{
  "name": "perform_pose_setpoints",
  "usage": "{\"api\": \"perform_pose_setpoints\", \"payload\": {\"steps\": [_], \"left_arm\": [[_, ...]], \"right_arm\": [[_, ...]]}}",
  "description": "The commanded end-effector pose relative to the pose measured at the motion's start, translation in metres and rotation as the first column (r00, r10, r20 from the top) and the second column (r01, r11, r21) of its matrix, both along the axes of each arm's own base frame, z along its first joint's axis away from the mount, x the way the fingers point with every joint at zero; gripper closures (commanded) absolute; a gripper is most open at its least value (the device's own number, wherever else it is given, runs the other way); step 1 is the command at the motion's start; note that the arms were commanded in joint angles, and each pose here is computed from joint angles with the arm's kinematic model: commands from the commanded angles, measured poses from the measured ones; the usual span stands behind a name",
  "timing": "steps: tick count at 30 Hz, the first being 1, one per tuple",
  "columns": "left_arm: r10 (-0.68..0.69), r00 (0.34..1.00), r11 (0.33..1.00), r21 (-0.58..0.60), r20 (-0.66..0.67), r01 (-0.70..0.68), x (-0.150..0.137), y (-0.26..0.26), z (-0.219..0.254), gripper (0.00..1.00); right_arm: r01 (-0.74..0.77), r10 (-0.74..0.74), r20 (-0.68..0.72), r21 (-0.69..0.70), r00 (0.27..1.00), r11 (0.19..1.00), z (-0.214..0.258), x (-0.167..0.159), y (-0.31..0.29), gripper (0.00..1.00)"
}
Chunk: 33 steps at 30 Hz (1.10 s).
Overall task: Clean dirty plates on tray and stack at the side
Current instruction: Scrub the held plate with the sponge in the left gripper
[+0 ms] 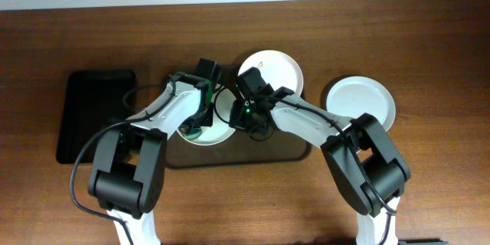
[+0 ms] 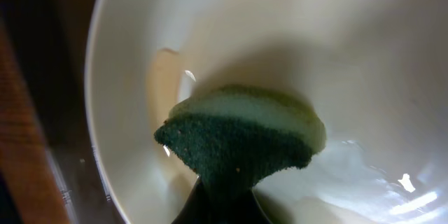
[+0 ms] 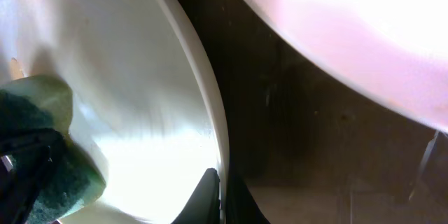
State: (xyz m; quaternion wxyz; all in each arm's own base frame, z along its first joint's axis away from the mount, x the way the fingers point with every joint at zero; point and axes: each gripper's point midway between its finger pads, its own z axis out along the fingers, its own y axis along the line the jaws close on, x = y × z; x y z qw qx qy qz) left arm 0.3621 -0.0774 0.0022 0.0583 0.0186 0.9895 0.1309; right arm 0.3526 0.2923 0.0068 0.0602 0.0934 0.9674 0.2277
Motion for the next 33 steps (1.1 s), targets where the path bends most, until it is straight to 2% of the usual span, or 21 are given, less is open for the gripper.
{"api": "perform_pose_setpoints", "payload": {"steps": [1,4,7,8,9,10,12,13,16,20,23,25,29,31,33], "left_arm": [[0.15,0.986,0.984,0.113,-0.073,-0.141,-0.018,0.031,-0.038,0.99],[0.159,0.986,0.979,0.118,0.054,-0.164,-0.002,0.036,-0.051,0.99],[0.162,0.96,0.985,0.024,0.23,-0.172,0.034,0.024,-0.059,1.0],[0.091,0.952,0.996,-0.014,0.291,-0.091,0.055,0.011,-0.055,0.99],[0.004,0.954,0.999,-0.04,0.3,0.008,0.064,-0.003,-0.054,1.0],[-0.161,0.942,0.978,-0.083,0.295,0.193,0.07,-0.027,-0.054,1.0],[-0.362,0.889,0.902,-0.135,0.281,0.41,0.066,-0.057,-0.056,0.99],[-0.403,0.876,0.88,-0.15,0.264,0.45,0.061,-0.063,-0.056,1.0],[-0.387,0.892,0.89,-0.158,0.232,0.427,0.051,-0.056,-0.043,1.0],[-0.36,0.862,0.888,-0.153,0.356,0.434,0.061,-0.056,0.029,1.0],[-0.362,0.878,0.892,-0.16,0.312,0.424,0.051,-0.052,0.023,0.99],[-0.296,0.92,0.917,-0.194,0.256,0.349,0.043,-0.05,0.001,0.99],[-0.203,0.976,0.956,-0.198,0.079,0.215,0.008,-0.021,-0.017,1.0],[-0.033,0.997,0.976,-0.213,0.068,0.047,0.012,0.011,-0.018,1.0],[0.125,0.989,0.97,-0.221,0.082,-0.104,0.021,0.056,-0.014,1.0]], "right_arm": [[0.005,-0.005,-0.002,-0.054,1.0,0.999,-0.011,0.002,-0.013,0.96],[0.005,-0.005,-0.002,-0.054,1.0,0.999,-0.011,0.002,-0.012,0.96],[0.005,-0.005,-0.003,-0.053,1.0,0.999,-0.011,0.002,-0.012,0.96],[0.005,-0.005,-0.003,-0.053,1.0,0.999,-0.011,0.002,-0.012,0.96],[0.005,-0.005,-0.003,-0.053,1.0,0.999,-0.011,0.002,-0.012,0.96],[0.005,-0.005,-0.002,-0.054,1.0,0.999,-0.011,0.002,-0.012,0.96],[0.005,-0.005,-0.002,-0.054,1.0,0.999,-0.011,0.002,-0.012,0.96],[0.004,-0.004,-0.002,-0.054,1.0,0.999,-0.011,0.002,-0.012,0.96],[-0.022,0.022,-0.006,-0.035,1.0,0.999,-0.009,0.0,-0.009,0.96],[-0.058,0.058,-0.028,0.006,0.998,0.998,-0.008,-0.009,0.002,0.96],[-0.089,0.089,-0.022,0.014,0.996,0.996,-0.007,-0.016,0.013,0.96],[-0.09,0.09,-0.02,0.014,0.996,0.996,-0.006,-0.016,0.014,0.96],[-0.09,0.09,-0.02,0.014,0.996,0.996,-0.006,-0.016,0.014,0.96],[-0.09,0.09,-0.02,0.014,0.996,0.996,-0.006,-0.016,0.014,0.96],[-0.089,0.09,-0.02,0.014,0.996,0.996,-0.006,-0.016,0.014,0.96]]}}
